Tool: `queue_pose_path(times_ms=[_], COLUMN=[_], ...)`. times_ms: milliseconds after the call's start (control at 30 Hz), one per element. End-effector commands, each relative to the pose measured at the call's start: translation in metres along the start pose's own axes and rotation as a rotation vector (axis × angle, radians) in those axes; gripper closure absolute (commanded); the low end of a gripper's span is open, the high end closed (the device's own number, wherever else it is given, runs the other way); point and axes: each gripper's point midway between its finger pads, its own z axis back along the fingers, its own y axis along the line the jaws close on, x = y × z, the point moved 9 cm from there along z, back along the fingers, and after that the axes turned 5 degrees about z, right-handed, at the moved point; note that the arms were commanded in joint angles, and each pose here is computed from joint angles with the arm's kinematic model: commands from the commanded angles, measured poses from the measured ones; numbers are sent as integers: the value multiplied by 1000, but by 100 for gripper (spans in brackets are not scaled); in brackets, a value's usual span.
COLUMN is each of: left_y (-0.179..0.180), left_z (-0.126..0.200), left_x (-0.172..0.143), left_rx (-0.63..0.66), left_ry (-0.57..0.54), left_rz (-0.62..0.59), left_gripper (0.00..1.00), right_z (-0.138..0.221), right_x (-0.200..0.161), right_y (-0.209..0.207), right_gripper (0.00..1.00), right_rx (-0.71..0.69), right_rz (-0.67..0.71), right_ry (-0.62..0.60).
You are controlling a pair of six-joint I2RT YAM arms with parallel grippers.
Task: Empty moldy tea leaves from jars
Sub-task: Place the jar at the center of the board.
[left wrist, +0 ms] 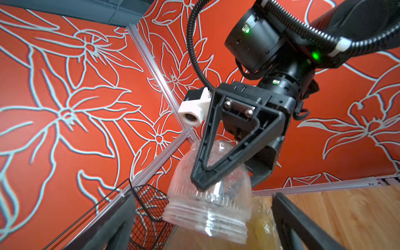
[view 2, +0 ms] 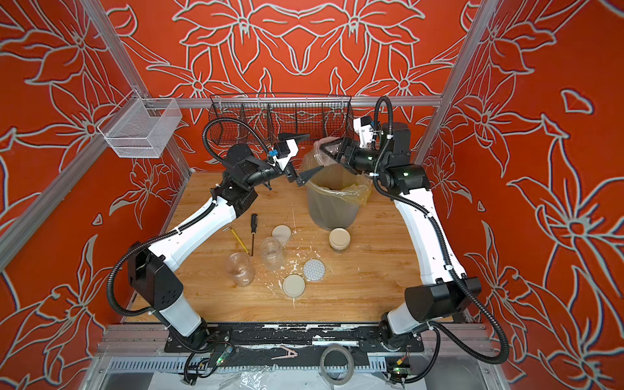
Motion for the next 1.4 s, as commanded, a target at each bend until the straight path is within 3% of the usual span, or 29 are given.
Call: queue_pose_path(times_ms=[0, 567, 933, 1200, 1367], left_y=[-2, -10, -14, -14, -15], left_z=[-2, -15, -21, -24, -24], left_x=[7, 21, 27, 29, 32], left_rx=[-43, -106, -133, -146, -158], left_ry=[-49, -119, -163, -178, -180], left_rz=[-56, -132, -119, -111, -109], left_gripper=[3, 3, 0, 10, 24], right_z=[24, 30, 29, 31, 32], right_x=[7, -9, -13, -15, -15], right_y=[42, 50, 56, 65, 68], right_gripper=[79, 79, 78, 79, 79], right_rx=[155, 249, 269, 296, 315], right_rz=[85, 40, 46, 60, 57], right_ry=[-57, -26, -12, -9, -6])
